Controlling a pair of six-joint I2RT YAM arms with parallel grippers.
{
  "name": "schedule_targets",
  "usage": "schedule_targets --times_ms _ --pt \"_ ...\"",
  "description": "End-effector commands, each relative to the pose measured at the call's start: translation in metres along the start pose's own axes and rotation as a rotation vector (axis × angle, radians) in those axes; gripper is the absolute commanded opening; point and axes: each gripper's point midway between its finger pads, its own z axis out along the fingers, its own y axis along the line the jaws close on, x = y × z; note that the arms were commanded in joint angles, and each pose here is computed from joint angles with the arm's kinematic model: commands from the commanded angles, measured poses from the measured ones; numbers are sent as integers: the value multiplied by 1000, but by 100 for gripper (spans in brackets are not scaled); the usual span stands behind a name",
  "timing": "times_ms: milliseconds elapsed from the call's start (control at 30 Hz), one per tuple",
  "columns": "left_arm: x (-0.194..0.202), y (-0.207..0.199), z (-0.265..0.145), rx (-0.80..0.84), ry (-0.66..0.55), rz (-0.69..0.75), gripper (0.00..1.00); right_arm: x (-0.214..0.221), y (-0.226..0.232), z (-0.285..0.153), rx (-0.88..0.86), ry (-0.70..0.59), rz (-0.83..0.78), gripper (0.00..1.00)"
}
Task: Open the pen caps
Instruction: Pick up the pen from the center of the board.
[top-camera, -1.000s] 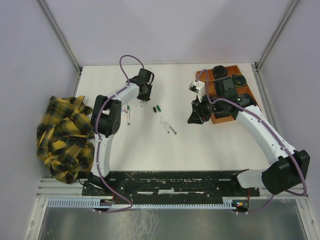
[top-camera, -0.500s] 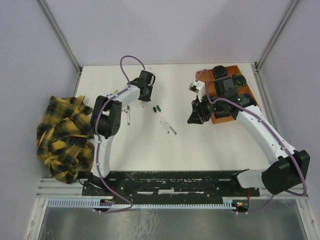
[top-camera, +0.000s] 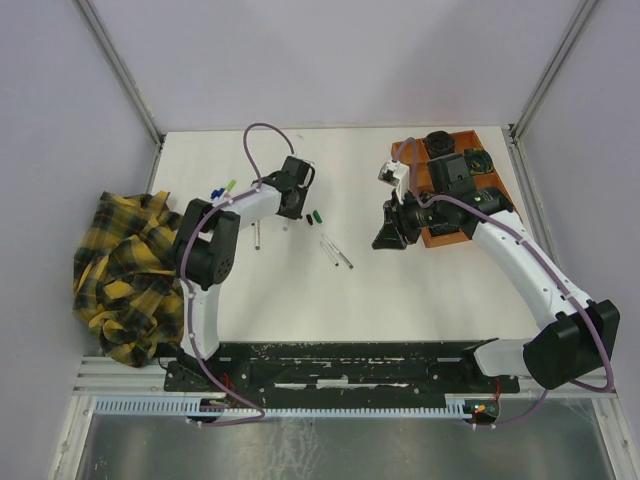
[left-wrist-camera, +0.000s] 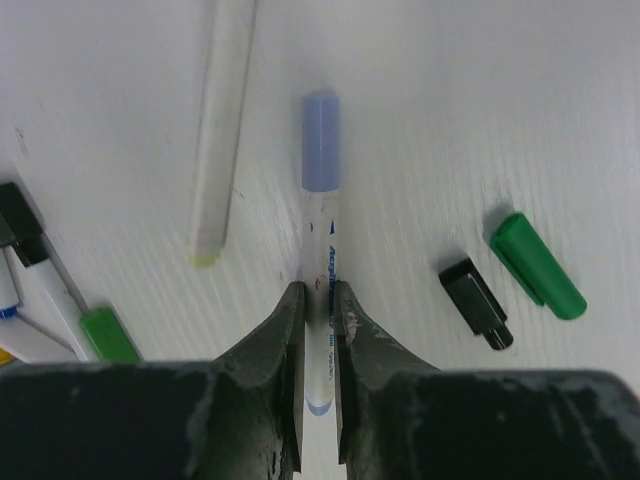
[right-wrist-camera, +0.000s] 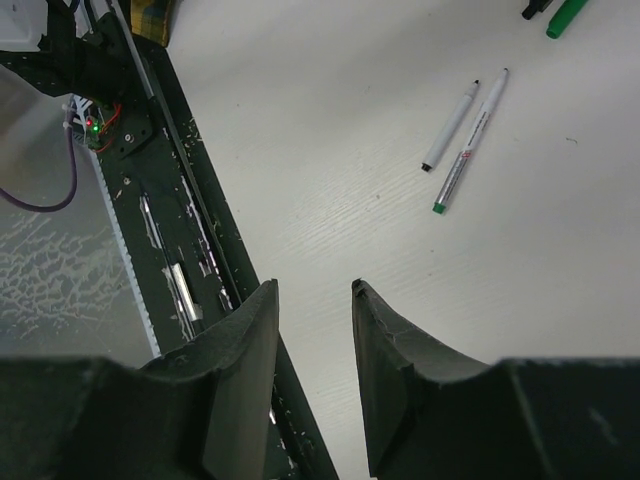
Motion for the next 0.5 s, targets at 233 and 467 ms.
schedule_targets --times_ms 233,467 --pt "-2 -10 -62 32 -120 -60 3 -12 13 0 -77 -70 -39 43" --pt "0 -20 -99 123 -229 -134 3 -12 18 1 -123 -99 -33 43"
